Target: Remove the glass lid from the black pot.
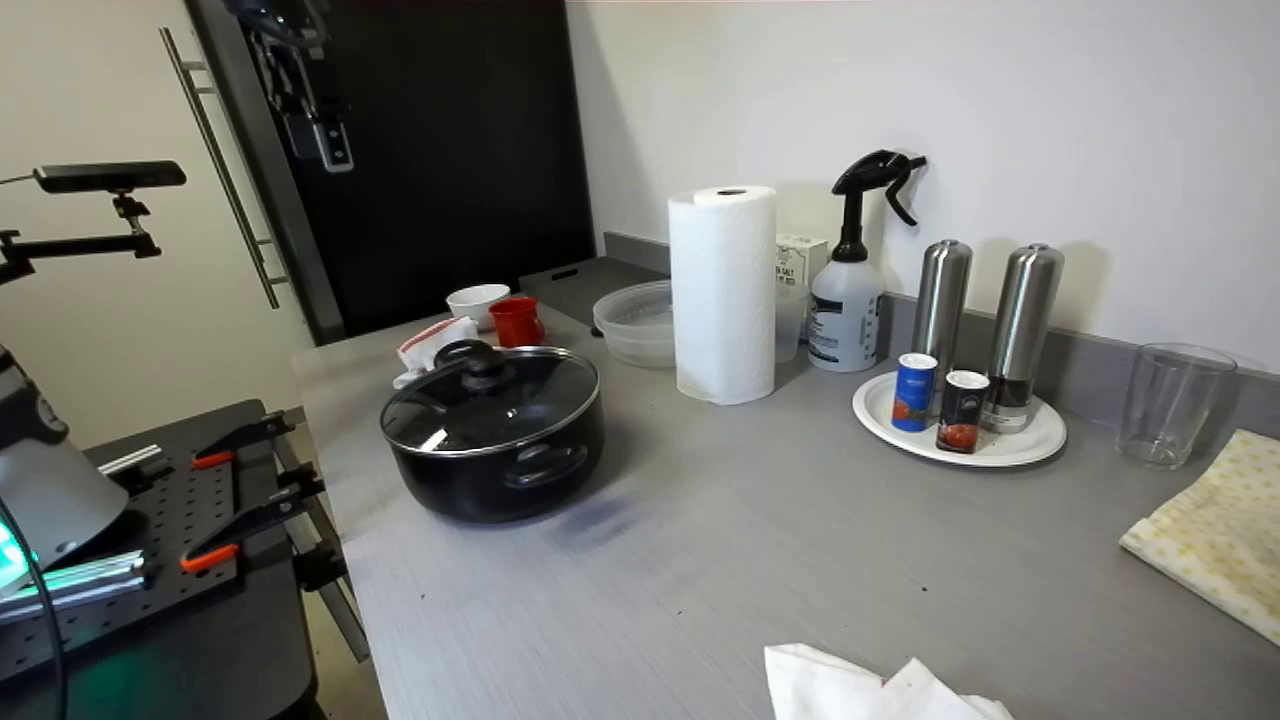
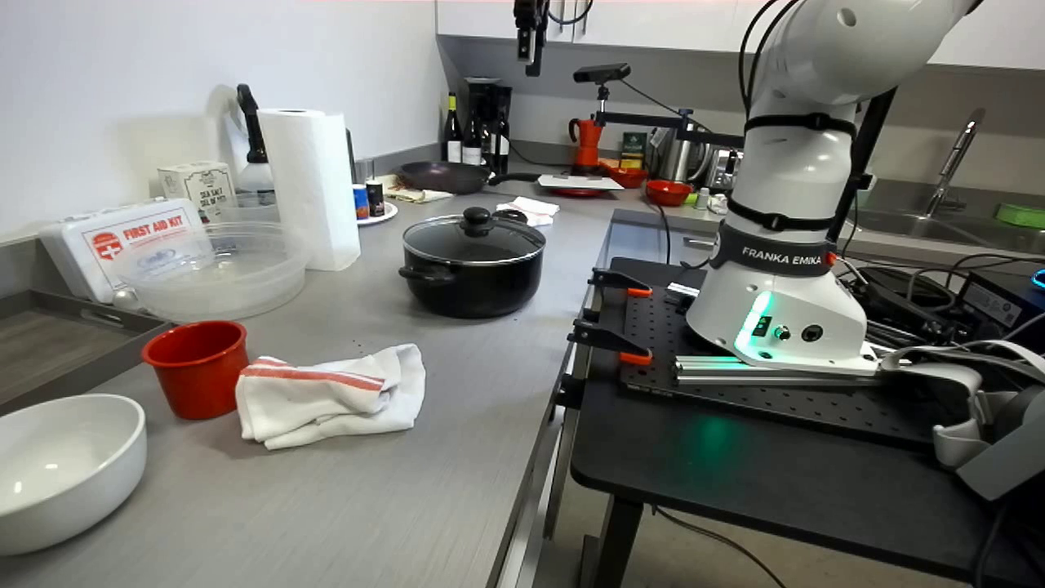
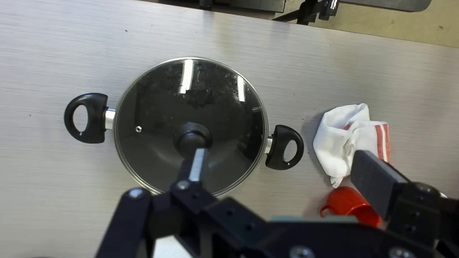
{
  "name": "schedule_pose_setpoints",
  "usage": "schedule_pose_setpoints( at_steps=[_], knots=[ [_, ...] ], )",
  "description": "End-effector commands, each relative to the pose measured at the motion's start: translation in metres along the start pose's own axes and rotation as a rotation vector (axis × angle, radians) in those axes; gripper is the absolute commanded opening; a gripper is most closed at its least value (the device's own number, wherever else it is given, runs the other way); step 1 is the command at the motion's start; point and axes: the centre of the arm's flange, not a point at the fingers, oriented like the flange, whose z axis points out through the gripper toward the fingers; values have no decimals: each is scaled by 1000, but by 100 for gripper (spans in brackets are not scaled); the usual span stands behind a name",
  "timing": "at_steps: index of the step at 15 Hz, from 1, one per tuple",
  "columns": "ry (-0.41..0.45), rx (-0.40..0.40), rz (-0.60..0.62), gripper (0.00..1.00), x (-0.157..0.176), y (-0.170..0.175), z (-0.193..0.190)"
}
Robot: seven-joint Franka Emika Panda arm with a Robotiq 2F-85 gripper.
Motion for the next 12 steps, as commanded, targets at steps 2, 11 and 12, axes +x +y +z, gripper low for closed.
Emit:
schedule_pose_setpoints(
  at_steps=[2, 11, 12],
  knots=[
    [1, -8, 5, 100, 7, 3, 1],
    [6, -53, 38, 100, 65, 30, 30],
    [0, -59, 51, 100, 72, 35, 37]
  ],
)
